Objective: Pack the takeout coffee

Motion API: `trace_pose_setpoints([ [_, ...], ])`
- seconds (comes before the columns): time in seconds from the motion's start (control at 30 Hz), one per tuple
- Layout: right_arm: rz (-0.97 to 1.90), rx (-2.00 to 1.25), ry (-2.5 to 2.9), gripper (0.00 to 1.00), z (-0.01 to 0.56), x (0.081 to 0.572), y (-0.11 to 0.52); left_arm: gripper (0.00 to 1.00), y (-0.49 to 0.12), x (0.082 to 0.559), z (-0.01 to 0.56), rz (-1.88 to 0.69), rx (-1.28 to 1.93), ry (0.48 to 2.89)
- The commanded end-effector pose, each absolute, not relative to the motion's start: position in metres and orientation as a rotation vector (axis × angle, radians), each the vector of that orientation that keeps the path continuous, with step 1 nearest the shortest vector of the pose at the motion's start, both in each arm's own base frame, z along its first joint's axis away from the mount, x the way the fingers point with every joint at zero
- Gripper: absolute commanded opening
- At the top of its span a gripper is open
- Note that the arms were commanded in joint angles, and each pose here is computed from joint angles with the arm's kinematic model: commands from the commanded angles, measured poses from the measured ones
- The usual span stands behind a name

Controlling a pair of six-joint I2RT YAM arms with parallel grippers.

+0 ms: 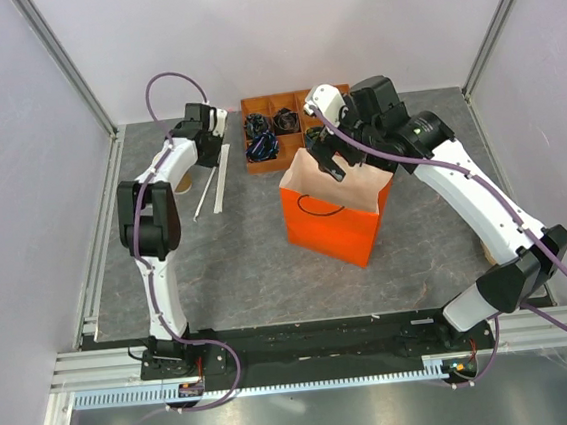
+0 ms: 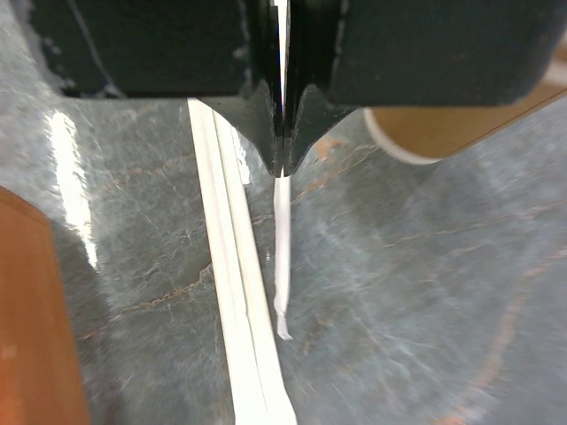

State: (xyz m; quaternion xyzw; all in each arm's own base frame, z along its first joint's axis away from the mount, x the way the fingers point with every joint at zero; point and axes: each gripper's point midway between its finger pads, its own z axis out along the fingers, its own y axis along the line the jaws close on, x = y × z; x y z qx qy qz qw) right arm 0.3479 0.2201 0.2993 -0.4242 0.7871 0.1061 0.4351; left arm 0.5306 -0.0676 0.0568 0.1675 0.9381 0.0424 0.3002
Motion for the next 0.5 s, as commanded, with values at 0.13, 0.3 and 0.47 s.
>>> trace_pose_setpoints([
  [0.13,0.305,-0.996,1.875,0.98,0.334,0.352,0.227,0.02,-0.073,0.536,0.143,0.066,0.392,2.337],
  [0.3,0.321,-0.976,1.862,0.98,0.342,0.352,0.229,0.3,-0.069,0.526,0.111,0.082,0.427,2.44],
  [0.47,0.332,-0.947,1.855,0.98,0.353,0.35,0.228,0.39,-0.068,0.523,0.081,0.082,0.474,2.495],
])
